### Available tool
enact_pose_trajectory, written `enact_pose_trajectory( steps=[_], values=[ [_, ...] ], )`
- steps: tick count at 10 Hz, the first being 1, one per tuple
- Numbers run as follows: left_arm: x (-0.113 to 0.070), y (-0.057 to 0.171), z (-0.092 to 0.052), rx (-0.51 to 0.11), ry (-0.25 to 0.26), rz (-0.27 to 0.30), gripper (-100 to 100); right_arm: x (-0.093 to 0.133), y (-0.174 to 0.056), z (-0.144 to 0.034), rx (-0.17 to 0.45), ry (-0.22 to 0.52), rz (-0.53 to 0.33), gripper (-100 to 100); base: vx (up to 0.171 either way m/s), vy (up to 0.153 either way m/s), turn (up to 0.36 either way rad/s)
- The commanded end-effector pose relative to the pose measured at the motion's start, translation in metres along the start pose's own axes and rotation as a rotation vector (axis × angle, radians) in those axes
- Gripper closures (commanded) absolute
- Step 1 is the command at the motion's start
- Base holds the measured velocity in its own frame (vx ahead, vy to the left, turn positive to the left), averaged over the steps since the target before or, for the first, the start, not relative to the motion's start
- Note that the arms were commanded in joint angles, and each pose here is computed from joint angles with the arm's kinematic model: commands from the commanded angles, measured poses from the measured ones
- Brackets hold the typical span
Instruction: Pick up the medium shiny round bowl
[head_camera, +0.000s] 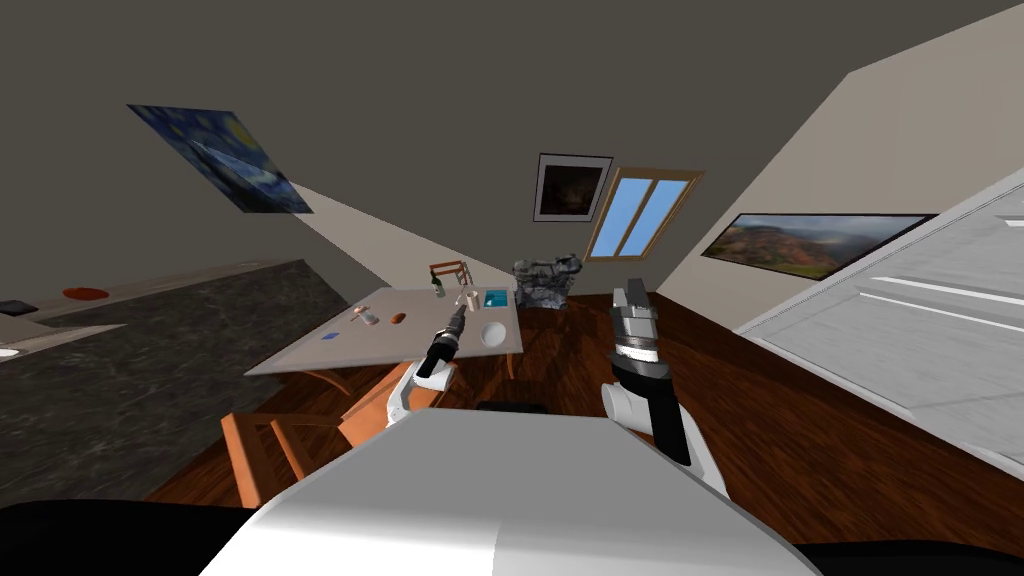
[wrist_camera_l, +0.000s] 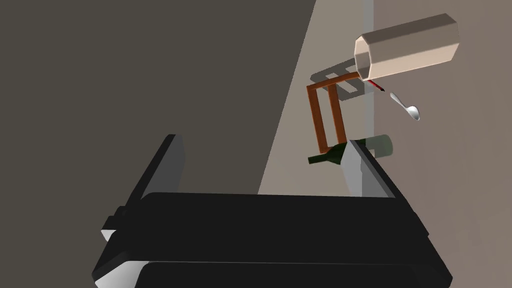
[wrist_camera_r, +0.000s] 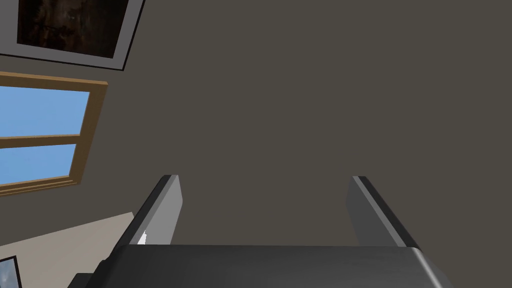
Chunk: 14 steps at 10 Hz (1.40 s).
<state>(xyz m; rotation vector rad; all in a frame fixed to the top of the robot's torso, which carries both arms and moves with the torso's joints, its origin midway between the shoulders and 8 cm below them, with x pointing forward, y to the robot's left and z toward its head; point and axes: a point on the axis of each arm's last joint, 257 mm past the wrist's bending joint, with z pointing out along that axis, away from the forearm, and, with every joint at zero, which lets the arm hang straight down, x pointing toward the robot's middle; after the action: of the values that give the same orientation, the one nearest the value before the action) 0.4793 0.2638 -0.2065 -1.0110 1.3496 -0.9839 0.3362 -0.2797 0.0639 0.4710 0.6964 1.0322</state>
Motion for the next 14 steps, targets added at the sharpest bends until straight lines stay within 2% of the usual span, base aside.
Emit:
enact_pose_trajectory(
  steps=[1, 2, 6, 14],
  values=[
    [0.002, 0.011, 0.003, -0.043, 0.005, 0.003, -100, 0.000, 0.000, 0.000, 0.000, 0.000, 0.000, 0, -0.026, -0.042, -0.027],
    [0.005, 0.024, 0.009, -0.083, 0.012, 0.009, -100, 0.000, 0.000, 0.000, 0.000, 0.000, 0.000, 0, -0.022, -0.051, -0.052],
    [0.011, 0.064, 0.016, -0.215, 0.022, 0.024, -100, 0.000, 0.000, 0.000, 0.000, 0.000, 0.000, 0, -0.016, -0.052, -0.045],
    [0.016, 0.142, 0.017, -0.479, 0.030, 0.064, -100, 0.000, 0.000, 0.000, 0.000, 0.000, 0.000, 0, 0.004, -0.040, -0.041]
  ],
)
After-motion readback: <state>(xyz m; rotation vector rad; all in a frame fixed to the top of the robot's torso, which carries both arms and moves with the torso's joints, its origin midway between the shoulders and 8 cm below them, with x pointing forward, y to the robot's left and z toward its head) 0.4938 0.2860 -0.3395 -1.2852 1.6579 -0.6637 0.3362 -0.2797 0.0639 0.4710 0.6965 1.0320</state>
